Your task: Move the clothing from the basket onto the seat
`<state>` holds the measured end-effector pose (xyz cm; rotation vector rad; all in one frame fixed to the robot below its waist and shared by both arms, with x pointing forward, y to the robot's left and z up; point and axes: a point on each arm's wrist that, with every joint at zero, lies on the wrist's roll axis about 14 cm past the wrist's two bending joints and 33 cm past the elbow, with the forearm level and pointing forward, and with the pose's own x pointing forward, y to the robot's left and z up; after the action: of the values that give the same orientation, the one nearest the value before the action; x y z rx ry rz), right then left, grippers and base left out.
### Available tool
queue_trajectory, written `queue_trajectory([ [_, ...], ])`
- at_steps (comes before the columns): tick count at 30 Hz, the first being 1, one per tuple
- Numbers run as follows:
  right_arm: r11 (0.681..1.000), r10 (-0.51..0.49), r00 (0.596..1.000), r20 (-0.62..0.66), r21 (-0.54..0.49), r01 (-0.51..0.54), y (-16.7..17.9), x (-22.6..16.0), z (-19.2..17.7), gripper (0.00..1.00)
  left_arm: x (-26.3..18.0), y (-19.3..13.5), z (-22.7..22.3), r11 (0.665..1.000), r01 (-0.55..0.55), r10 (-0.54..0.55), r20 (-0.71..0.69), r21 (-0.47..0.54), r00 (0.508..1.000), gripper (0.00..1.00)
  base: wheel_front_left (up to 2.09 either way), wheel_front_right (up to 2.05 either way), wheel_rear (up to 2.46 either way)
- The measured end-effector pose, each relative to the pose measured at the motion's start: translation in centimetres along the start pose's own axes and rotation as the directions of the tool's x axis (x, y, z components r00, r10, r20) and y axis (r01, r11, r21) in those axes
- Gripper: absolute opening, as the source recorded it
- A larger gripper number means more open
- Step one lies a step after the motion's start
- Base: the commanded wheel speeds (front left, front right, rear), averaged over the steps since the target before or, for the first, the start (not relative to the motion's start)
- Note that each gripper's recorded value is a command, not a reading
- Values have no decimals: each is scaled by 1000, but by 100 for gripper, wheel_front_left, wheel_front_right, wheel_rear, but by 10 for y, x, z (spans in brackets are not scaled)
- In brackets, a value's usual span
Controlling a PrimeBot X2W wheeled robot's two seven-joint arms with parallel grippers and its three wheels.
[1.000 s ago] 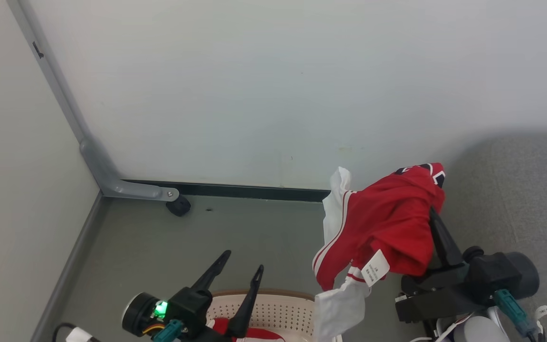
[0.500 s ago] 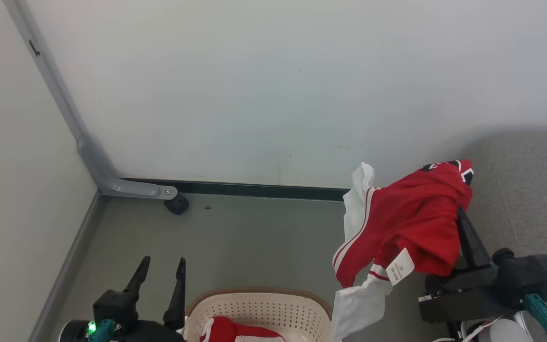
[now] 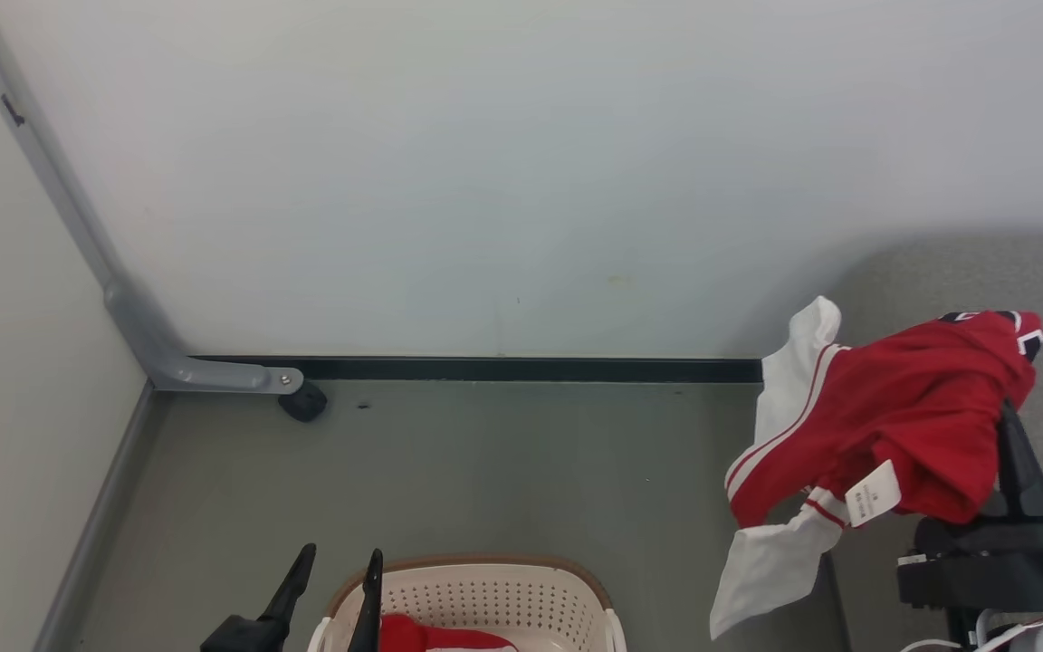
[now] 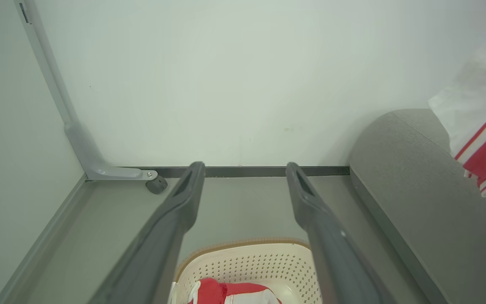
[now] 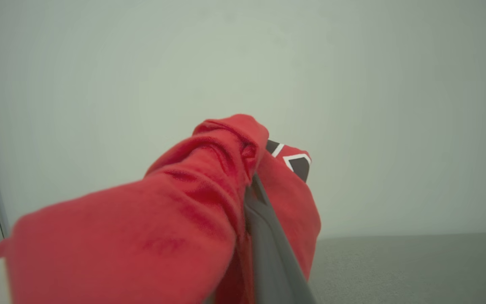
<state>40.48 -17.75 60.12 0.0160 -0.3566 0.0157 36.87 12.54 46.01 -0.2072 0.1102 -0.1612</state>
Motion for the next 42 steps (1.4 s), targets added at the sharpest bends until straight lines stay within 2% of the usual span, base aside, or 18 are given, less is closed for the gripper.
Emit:
queue_trajectory([
  [8,990,-123,992,44,-59,125,-48,-12,19,0,14,-47,9,988,157,-157,34,9,987,100,0,0,0],
  [14,976,-195,979,57,-92,200,-75,-28,28,0,25,-91,16,954,300,-300,58,6,952,100,0,0,0],
  [21,944,-292,955,56,-142,297,-107,-54,35,0,39,-131,19,904,427,-428,68,23,901,100,0,0,0],
  [33,865,-458,888,44,-207,456,-151,-101,43,0,52,-188,5,810,587,-586,47,10,809,100,0,0,0],
  [42,768,-591,806,36,-279,576,-183,-144,49,0,54,-234,-10,709,705,-705,27,7,709,100,0,0,0],
])
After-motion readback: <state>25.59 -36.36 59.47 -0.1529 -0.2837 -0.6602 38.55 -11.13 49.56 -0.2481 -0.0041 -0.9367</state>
